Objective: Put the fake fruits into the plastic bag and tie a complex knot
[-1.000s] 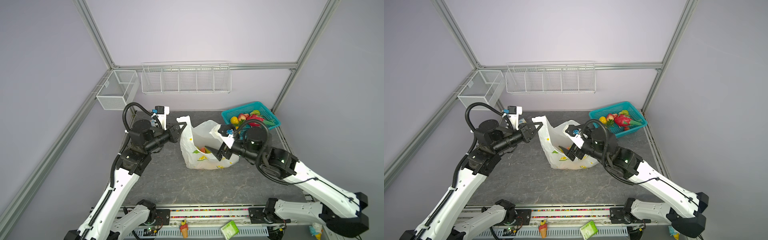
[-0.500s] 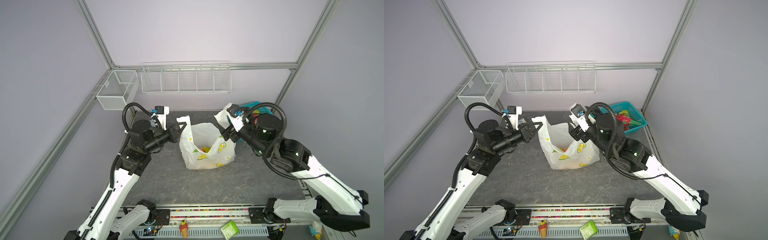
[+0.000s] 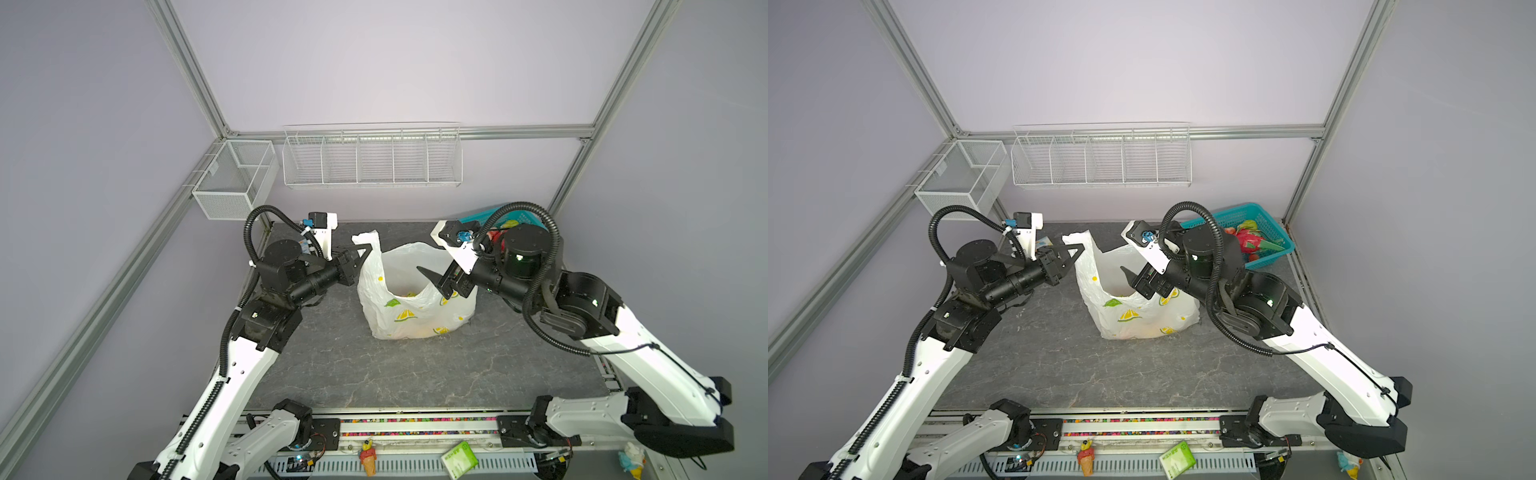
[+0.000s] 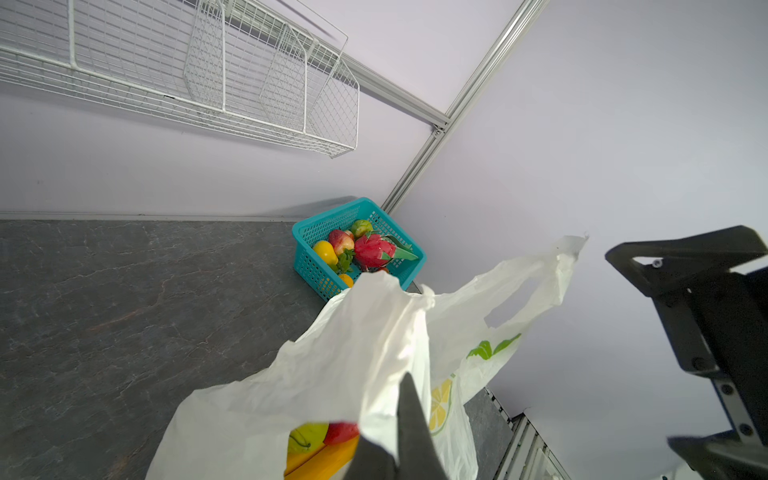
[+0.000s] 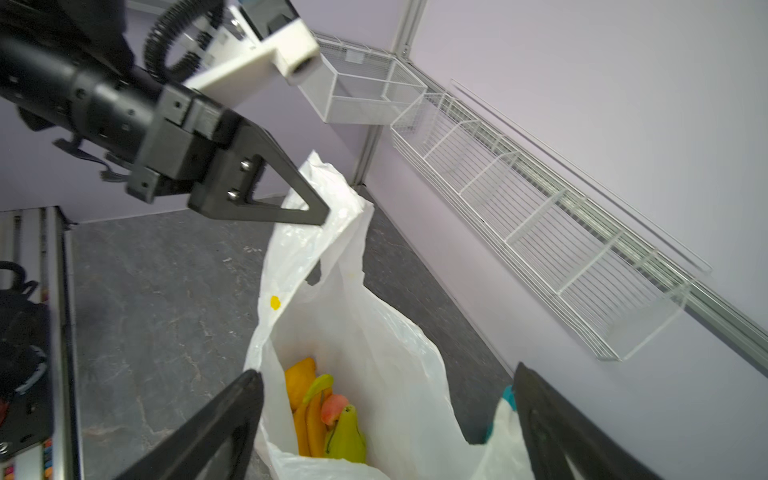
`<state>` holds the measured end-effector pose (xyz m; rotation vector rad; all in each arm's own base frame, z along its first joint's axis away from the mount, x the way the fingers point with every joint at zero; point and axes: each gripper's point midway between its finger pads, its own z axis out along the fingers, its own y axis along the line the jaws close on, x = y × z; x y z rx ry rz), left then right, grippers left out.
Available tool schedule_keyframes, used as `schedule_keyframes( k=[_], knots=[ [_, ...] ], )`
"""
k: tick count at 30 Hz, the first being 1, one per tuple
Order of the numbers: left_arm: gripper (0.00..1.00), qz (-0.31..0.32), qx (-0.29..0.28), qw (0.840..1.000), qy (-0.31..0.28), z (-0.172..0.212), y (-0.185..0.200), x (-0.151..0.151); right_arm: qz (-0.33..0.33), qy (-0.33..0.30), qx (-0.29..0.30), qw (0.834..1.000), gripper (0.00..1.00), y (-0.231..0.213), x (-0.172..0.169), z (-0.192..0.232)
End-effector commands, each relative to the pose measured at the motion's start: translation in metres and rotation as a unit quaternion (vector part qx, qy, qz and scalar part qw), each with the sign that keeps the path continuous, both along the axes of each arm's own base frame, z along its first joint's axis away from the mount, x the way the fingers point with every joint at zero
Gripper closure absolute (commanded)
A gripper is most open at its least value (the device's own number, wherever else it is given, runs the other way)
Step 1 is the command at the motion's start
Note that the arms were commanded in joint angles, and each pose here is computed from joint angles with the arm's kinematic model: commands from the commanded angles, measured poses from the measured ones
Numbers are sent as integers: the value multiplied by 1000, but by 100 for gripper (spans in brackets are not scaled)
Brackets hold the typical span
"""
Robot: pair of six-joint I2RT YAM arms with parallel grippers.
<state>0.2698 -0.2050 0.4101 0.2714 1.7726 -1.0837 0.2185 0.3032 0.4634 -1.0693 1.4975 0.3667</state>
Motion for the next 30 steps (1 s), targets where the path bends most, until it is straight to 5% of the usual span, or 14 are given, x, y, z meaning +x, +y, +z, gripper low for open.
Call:
schedule_keyframes(
  k=[1,10,18,28,30],
  knots=[
    [100,10,-4,1000,-12,11,6,-2,75,9,10,997,4,24,-17,7],
    [100,18,-15,1000,-17,22,9,-5,136,148,58,978,8,66,13,-57],
    [100,11,-20,999,-25,26,10,-12,188,189,83,960,2,103,22,-91],
    [98,29,-3,999,-35,20,15,-8,180,190,123,957,83,99,29,-115],
    [89,35,2,998,-47,21,17,-7,181,194,131,955,89,98,31,-116]
  ],
)
